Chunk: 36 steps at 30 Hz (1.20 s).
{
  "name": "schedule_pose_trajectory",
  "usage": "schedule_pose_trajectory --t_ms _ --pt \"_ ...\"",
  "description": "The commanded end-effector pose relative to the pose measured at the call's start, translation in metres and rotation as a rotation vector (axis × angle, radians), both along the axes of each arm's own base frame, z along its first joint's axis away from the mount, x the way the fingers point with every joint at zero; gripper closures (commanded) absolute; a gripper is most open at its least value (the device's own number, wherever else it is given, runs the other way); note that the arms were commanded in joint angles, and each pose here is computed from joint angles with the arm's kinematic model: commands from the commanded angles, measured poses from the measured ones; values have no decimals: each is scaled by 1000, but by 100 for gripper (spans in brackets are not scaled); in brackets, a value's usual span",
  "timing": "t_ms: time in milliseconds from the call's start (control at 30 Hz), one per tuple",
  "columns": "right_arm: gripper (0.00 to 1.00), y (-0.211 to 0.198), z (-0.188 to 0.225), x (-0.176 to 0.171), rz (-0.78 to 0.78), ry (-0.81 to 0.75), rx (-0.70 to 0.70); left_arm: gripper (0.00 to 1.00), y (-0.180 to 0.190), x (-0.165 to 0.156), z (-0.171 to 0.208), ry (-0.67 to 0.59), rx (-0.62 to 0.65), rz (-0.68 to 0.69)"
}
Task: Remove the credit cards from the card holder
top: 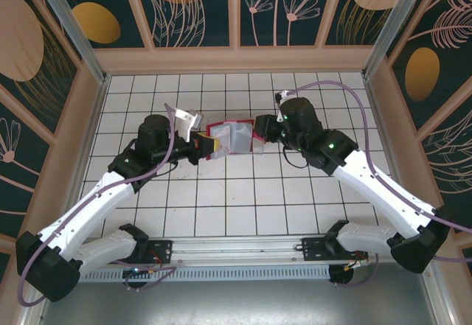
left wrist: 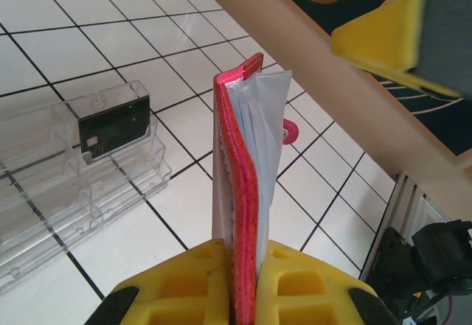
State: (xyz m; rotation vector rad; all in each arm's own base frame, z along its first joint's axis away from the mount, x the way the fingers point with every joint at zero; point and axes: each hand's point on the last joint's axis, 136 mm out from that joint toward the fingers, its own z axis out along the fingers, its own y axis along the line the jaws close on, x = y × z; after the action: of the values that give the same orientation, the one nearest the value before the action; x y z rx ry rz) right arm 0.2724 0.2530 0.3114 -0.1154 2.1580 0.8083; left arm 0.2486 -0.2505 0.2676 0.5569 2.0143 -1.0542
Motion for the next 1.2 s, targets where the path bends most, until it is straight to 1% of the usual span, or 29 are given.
schedule_pose_trajectory --t_ms 0,33,133,233,300,500,600,700,900,1000,1167 --pt "67 45 50 -34 281 -36 285 100 -4 1 30 -70 -53 -20" --pt "67 54 56 -42 344 -30 326 100 -5 0 33 -75 -61 -26" --pt "68 68 59 -53 432 -3 364 100 -7 -4 43 -90 -96 -48" --pt "70 68 48 -51 429 -11 317 100 -10 -13 59 -120 -149 -91" --pt "71 67 43 -53 435 -19 310 100 -10 -21 70 -143 -186 -118" --pt "70 68 47 -75 562 -25 336 100 -10 -51 103 -217 -290 -234" --pt "70 62 52 -86 605 -70 338 100 -11 -64 113 -236 -324 -300" --pt "71 55 62 -98 648 -138 342 100 -11 -77 123 -256 -351 -360" --pt "72 41 75 -116 700 -269 300 100 -6 -100 141 -311 -388 -441" --pt "73 39 78 -123 730 -279 293 100 -5 -107 148 -325 -404 -470" --pt "72 42 83 -135 800 -266 325 100 -6 -105 150 -318 -403 -472"
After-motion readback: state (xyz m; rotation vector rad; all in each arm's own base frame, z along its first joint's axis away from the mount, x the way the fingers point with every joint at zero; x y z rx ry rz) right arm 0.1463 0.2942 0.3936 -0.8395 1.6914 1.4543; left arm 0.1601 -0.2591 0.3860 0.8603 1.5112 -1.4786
